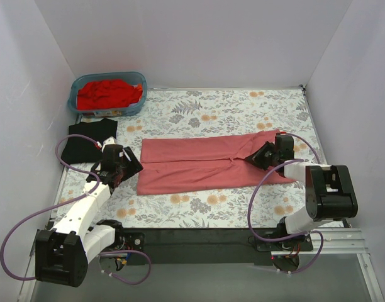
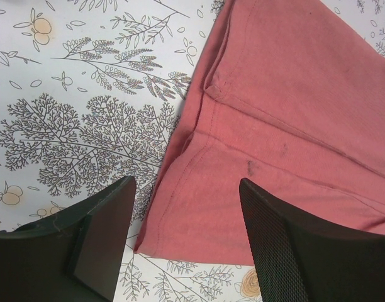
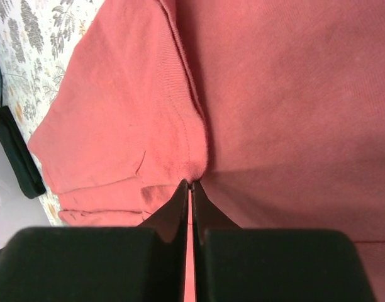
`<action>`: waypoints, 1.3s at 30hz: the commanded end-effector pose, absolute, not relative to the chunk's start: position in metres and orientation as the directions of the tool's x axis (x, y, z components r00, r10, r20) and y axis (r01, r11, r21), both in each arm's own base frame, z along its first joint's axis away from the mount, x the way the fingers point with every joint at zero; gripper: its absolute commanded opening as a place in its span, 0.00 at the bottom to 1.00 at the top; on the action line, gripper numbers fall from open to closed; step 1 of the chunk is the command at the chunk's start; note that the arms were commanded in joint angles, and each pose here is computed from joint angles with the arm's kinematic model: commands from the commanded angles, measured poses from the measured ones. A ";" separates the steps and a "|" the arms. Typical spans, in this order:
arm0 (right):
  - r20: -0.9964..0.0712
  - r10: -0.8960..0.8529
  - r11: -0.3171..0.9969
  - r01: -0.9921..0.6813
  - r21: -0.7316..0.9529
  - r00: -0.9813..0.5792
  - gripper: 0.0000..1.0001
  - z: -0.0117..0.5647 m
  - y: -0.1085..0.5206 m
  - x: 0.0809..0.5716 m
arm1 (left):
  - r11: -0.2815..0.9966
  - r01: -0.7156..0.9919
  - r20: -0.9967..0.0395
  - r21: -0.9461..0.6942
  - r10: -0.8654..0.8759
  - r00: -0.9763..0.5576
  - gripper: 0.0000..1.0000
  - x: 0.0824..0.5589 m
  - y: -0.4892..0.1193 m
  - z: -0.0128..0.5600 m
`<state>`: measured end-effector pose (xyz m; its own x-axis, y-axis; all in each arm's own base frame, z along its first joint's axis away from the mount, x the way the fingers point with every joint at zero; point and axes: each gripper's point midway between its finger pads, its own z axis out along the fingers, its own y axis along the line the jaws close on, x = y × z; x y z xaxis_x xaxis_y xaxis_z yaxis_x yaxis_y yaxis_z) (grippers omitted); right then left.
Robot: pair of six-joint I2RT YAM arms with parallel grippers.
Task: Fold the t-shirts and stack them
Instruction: Fold the tshirt
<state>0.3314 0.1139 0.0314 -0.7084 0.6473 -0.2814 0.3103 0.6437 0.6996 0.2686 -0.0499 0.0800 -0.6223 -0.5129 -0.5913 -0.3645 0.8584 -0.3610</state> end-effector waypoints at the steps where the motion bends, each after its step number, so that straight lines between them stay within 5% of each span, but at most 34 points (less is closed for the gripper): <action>1: -0.331 0.651 0.638 0.256 0.726 -0.683 0.01 0.055 0.116 0.343 | 0.866 -0.350 -0.628 -0.358 -0.501 -0.595 0.65 0.274 -0.048 0.089; 23: -0.330 0.688 0.653 0.354 0.669 -0.646 0.02 0.046 0.140 0.308 | 0.867 -0.342 -0.629 -0.362 -0.498 -0.597 0.65 0.274 -0.049 0.090; 30: -0.437 0.631 0.715 0.262 0.648 -0.641 0.37 0.072 0.134 0.325 | 0.869 -0.341 -0.624 -0.358 -0.495 -0.605 0.65 0.274 -0.050 0.088; 33: -0.529 0.569 0.773 0.190 0.605 -0.630 0.44 0.089 0.114 0.338 | 0.873 -0.336 -0.623 -0.355 -0.488 -0.611 0.65 0.274 -0.051 0.086; 39: -0.618 0.515 0.811 0.104 0.576 -0.594 0.39 0.113 0.049 0.367 | 0.878 -0.322 -0.617 -0.355 -0.479 -0.624 0.65 0.274 -0.054 0.084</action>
<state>0.3546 0.0706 0.0947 -0.5920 0.6085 -0.5285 0.2254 0.7546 0.6163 0.2688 -0.0521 0.0793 -0.6310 -0.4983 -0.5946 -0.3498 0.8668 -0.3553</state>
